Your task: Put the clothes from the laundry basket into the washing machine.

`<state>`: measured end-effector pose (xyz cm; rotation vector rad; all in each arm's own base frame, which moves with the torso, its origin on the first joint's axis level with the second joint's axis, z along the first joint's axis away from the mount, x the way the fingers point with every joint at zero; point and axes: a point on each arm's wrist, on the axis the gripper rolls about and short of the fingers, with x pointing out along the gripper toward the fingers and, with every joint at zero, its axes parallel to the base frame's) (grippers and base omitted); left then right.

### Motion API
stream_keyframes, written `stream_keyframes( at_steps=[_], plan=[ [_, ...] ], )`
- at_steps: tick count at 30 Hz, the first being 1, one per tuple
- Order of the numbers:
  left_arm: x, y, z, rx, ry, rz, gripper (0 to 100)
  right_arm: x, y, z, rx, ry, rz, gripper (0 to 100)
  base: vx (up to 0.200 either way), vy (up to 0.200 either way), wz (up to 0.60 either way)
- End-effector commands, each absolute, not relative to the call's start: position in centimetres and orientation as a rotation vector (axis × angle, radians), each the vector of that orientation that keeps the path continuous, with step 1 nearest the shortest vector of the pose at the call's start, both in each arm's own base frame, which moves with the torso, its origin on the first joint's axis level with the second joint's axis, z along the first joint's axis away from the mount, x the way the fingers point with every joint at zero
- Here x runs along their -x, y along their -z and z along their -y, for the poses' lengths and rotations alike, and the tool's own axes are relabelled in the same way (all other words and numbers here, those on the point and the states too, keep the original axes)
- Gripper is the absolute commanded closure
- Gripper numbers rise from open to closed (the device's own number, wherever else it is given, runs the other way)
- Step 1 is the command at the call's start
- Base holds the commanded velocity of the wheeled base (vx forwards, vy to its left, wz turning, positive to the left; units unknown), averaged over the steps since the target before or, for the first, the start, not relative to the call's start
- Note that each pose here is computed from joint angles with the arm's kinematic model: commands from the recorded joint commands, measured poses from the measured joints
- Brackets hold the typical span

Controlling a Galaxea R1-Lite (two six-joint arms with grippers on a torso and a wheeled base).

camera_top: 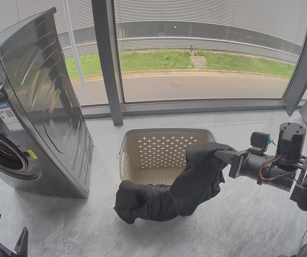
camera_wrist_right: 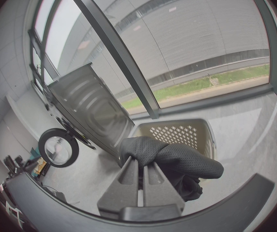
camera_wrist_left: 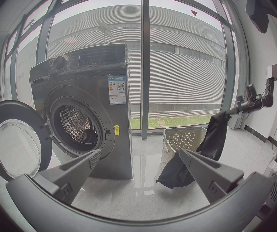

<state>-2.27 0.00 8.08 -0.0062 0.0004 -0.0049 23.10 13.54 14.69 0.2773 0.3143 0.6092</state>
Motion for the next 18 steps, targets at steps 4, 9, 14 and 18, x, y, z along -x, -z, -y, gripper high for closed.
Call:
stream_keyframes(
  at_steps=[4,9,14,18],
  plan=[
    [2.3,-7.6,0.0,0.006,0.005,-0.002,0,-18.7,-21.1,-12.0,-0.341,-0.694,-0.067,100,0.000,0.000,0.00],
    [2.3,-7.5,0.0,0.008,0.005,0.000,0,-17.6,-22.3,-11.7,-0.345,-0.718,-0.013,100,0.000,0.000,0.00],
    [2.3,-7.5,0.0,0.005,0.005,0.000,0,-17.5,-22.5,-11.7,-0.300,-0.722,0.014,100,0.000,0.000,0.00],
    [2.3,-7.6,0.0,0.006,0.005,-0.002,0,-17.6,-21.7,-11.7,-0.258,-0.701,-0.006,100,-0.150,0.000,0.00]
  ],
)
